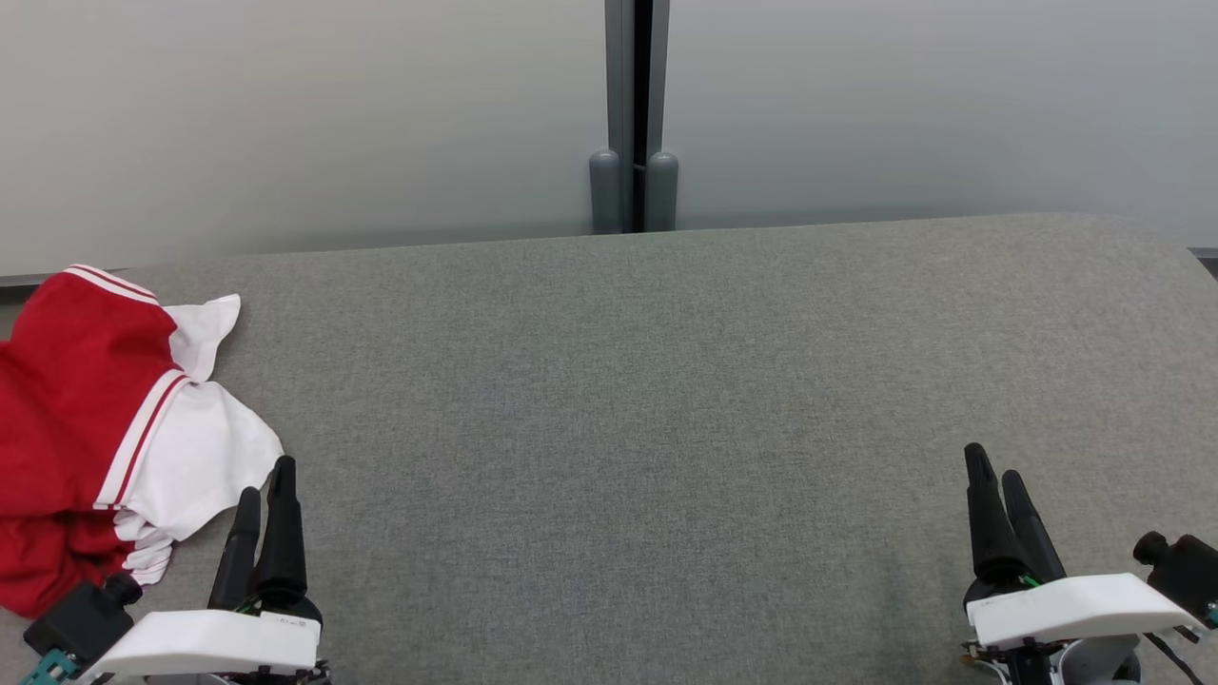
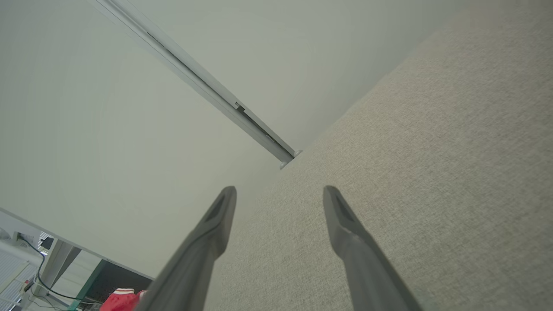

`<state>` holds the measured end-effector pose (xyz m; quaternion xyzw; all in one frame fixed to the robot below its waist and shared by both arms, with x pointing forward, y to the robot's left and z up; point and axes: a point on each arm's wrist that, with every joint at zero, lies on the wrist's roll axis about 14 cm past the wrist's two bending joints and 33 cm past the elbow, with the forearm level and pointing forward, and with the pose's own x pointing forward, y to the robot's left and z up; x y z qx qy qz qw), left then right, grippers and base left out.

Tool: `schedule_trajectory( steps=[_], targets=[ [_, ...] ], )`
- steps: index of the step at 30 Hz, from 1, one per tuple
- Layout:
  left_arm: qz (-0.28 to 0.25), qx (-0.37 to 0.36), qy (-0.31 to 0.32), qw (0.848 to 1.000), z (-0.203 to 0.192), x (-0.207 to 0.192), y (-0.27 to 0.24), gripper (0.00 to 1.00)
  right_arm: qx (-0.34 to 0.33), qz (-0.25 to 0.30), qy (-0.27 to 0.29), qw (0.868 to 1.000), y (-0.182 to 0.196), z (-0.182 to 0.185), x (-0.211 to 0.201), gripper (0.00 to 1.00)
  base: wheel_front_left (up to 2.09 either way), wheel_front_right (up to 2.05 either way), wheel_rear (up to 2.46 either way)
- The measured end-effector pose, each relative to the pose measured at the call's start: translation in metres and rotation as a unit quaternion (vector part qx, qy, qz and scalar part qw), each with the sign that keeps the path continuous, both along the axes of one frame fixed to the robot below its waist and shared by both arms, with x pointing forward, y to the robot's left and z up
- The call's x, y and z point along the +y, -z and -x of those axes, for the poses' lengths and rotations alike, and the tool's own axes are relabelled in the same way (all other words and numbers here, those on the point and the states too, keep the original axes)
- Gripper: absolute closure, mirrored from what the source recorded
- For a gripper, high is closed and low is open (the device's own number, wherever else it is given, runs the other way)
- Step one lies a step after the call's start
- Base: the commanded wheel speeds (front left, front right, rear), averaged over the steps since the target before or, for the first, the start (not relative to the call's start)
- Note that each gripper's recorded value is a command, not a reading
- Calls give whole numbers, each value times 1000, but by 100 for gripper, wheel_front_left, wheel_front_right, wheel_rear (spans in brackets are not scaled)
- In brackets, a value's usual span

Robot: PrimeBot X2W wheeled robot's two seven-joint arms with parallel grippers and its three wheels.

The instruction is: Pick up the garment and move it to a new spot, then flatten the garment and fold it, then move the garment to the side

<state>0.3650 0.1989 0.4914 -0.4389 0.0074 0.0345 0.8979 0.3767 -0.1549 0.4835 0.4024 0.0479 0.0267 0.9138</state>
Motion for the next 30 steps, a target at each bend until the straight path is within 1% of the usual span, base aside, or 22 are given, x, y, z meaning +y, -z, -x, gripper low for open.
schedule_trajectory(
  steps=[15, 18, 19, 30],
  targets=[
    [-103, -14, 1, 995, 3, -3, -9, 0, -32, 95, -29, 995, -9, 2, 17, 0, 0, 0, 0],
    [-121, -15, 3, 993, 6, -4, -9, 0, -37, 113, -39, 992, -10, 2, 22, 0, 0, 0, 0],
    [-134, -17, 4, 991, 6, -4, -11, 0, -42, 124, -44, 990, -11, 3, 26, 0, 0, 0, 0],
    [-193, -30, 7, 981, 7, -8, -17, 0, -64, 181, -67, 979, -14, 3, 40, 0, 0, 0, 0]
  ],
)
